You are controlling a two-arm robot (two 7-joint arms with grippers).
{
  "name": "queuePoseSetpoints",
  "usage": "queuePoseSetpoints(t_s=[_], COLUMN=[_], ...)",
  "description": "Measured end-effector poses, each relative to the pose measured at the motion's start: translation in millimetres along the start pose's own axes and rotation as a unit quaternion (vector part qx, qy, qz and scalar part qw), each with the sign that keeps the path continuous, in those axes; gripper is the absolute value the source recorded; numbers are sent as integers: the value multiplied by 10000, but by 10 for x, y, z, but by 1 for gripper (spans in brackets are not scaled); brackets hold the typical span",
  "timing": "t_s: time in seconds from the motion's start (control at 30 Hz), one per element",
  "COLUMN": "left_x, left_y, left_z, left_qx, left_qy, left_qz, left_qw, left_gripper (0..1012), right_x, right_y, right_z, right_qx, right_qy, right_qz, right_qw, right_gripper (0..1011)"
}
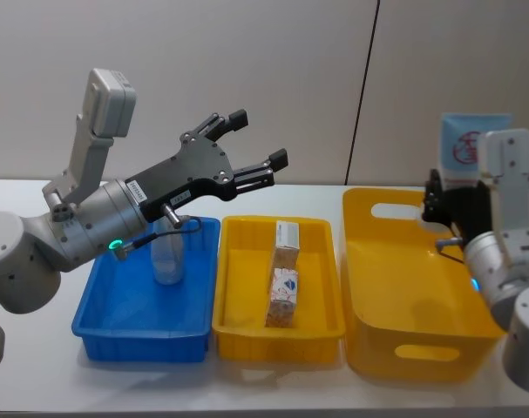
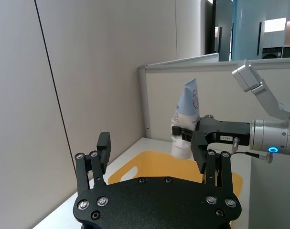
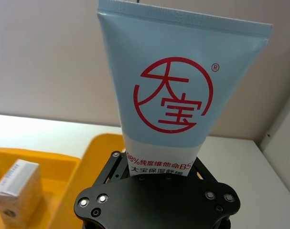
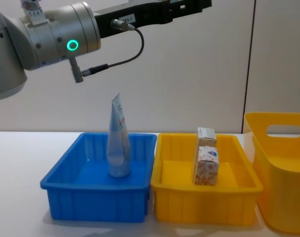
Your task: Bimanual collaborative sorting of washing and personal care products
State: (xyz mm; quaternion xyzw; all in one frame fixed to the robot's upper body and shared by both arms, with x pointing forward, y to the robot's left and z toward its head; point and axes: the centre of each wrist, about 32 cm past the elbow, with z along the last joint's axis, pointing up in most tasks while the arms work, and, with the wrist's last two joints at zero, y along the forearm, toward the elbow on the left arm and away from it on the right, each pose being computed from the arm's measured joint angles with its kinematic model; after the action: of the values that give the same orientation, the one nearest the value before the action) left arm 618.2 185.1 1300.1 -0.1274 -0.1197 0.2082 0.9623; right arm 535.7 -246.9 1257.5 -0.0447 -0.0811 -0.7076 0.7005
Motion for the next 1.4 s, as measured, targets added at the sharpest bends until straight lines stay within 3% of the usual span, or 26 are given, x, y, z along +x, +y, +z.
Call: queuePoseSetpoints(t_s=[0.4, 0.7, 1.1, 1.3, 1.4], left_x=[0, 0, 0, 0, 0], left_y=[0, 1, 0, 1, 0], left_z=[0, 0, 0, 0, 0], left_qx=[0, 1, 1, 0, 1], left_qy=[0, -1, 0, 0, 0], left_qz=[0, 0, 0, 1, 0], left_qw=[10000, 10000, 10000, 10000, 10000], left_gripper=[1001, 1001, 1001, 1001, 1001], right_x=[174, 142, 68, 49, 42], right_y=[-95, -87, -36, -25, -19], right_z=[-28, -88, -187, -210, -220], right_qx=[-611, -1014, -1243, -1297, -1320], right_qy=[-6, -44, -182, -216, -235], right_qz=[304, 537, 491, 479, 468], right_qw=[9977, 9934, 9909, 9902, 9899], right_gripper=[226, 226, 229, 374, 505])
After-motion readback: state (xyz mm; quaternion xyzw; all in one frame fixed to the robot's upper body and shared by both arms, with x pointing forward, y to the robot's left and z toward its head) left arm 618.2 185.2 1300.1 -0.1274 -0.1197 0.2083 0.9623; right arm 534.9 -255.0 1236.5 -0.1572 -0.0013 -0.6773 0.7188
